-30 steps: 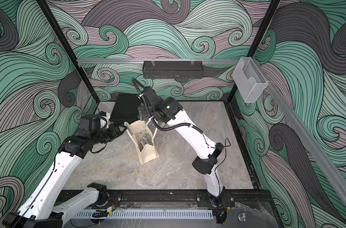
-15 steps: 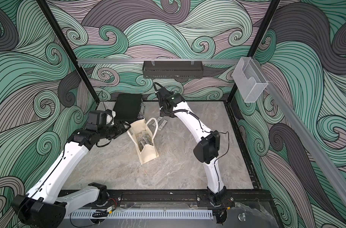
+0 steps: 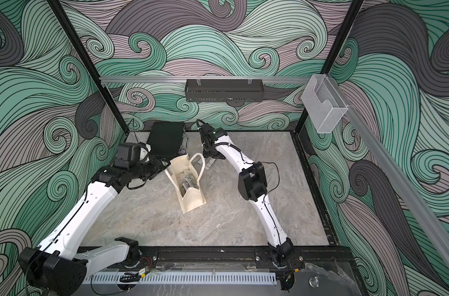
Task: Put the compass set into the canvas bag
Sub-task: Pick up the compass set at the center of the board.
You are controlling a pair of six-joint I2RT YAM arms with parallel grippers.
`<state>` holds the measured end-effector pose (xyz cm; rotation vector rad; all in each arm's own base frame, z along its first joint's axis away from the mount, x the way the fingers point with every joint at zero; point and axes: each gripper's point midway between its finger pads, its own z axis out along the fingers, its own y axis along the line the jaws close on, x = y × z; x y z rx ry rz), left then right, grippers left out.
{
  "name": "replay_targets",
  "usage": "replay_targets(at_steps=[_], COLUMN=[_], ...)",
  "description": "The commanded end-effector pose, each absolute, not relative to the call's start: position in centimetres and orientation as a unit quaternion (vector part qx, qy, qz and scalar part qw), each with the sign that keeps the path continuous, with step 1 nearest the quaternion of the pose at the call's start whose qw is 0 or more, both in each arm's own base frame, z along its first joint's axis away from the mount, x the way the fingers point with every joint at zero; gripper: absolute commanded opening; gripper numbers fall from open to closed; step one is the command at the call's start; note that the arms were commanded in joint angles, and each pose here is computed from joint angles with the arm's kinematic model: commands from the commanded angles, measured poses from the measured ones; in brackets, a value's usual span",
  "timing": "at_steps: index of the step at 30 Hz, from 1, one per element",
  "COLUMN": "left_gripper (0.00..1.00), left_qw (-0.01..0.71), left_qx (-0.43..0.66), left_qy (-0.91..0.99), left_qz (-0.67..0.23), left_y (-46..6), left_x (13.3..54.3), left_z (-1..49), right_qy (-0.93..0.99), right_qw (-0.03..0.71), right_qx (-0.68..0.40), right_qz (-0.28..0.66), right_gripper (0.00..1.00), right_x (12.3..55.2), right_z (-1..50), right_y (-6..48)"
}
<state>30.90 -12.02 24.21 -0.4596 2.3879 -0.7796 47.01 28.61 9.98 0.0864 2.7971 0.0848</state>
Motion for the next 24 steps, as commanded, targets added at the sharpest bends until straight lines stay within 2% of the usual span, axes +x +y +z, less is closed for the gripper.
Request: replay_targets(at_steps=[1,6,24], left_gripper=[0.55,0.56,0.56], left_qw=[0.295,0.298,0.298], left_qx=[-0.176,-0.175,-0.175], left_qy=[0.895,0.894,0.894], left_qz=[-0.285,-0.285,-0.285], left_y=[-11.7,-11.7,-11.7], left_x=[30.4,30.6,30.6], left_z=[24.4,24.7,24.8], right_qy=[0.984,0.983,0.988], right_qw=[0.16,0.169,0.13], right_qx=[0.052,0.049,0.062], right_qz=[0.056,0.057,0.052], right_gripper=[0.75,0.73,0.72], right_x=[47.8,48.8,48.6], right_z=[8.9,6.9,0.5], right_y=[29.1,29.4,29.5])
